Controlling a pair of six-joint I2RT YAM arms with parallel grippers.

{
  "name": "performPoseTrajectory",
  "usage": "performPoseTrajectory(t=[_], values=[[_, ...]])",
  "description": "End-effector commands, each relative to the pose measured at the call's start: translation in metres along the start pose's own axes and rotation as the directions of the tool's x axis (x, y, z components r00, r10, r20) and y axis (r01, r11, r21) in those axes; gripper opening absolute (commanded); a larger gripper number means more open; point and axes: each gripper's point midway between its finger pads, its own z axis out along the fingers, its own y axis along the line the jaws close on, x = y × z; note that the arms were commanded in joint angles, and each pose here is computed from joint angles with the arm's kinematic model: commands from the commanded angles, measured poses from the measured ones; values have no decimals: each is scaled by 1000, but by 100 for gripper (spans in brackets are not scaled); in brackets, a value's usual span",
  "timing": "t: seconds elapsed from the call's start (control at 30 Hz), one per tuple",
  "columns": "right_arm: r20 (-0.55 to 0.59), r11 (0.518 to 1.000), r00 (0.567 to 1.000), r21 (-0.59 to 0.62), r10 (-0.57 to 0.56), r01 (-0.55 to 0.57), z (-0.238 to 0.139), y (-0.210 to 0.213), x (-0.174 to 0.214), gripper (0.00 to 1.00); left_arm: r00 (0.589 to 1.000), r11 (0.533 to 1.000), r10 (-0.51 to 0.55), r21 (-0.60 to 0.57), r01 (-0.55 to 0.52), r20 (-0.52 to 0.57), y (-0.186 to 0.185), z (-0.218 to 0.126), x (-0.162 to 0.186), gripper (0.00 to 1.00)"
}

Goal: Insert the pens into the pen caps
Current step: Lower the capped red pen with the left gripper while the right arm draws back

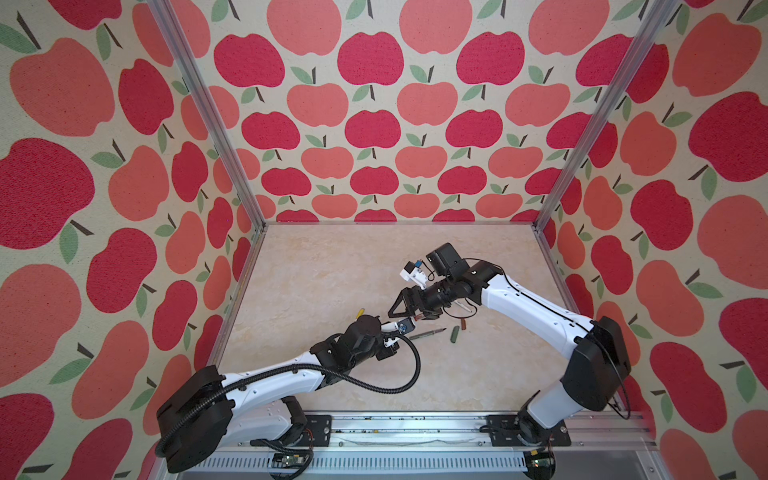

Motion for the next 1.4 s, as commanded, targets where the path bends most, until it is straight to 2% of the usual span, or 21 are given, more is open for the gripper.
performPoseTrajectory(t=[0.0, 0.17, 0.33, 0.47, 0.53, 0.63, 0.73, 0.83, 0.9, 0.97, 1.07, 1.17, 1.37], values=[[75, 999, 997, -21, -33, 35, -14, 11, -17, 89, 952, 998, -47, -14, 54, 302, 15, -22, -80, 0], [198, 994, 979, -79, -53, 70, -60, 30, -39, 93, 966, 997, -83, 20, 81, 246, 3, -17, -59, 0], [236, 993, 969, -68, -76, 95, -87, 35, -39, 97, 963, 991, -132, 12, 133, 235, 5, -22, -52, 0], [308, 991, 948, -82, -74, 104, -109, 36, -43, 97, 969, 983, -180, 3, 182, 172, 7, -21, -38, 0], [362, 992, 930, -75, -66, 99, -120, 32, -47, 97, 961, 969, -244, -15, 248, 133, 10, -21, -31, 0], [434, 998, 899, 1, -56, 62, -130, 13, -49, 96, 917, 913, -398, -85, 399, 29, 21, -25, -13, 0], [485, 988, 872, 157, -71, -7, -134, -21, -45, 95, 835, 840, -538, -156, 519, -114, 23, -35, 8, 0], [542, 954, 834, 292, -102, -73, -143, -53, -41, 95, 714, 752, -659, -237, 615, -236, 22, -48, 29, 0], [570, 940, 810, 333, -134, -79, -148, -62, -39, 94, 610, 680, -733, -276, 680, -302, 17, -54, 43, 0], [585, 927, 795, 366, -161, -82, -151, -69, -34, 94, 485, 595, -795, -310, 741, -365, 10, -58, 58, 0], [584, 913, 792, 399, -180, -87, -152, -77, -27, 93, 325, 493, -838, -352, 796, -439, 0, -57, 80, 0], [574, 908, 798, 410, -185, -85, -150, -82, -21, 93, 255, 453, -841, -364, 814, -477, -3, -53, 93, 0], [558, 912, 810, 404, -182, -73, -146, -83, -13, 93, 170, 419, -813, -358, 835, -556, -14, -41, 114, 0]])
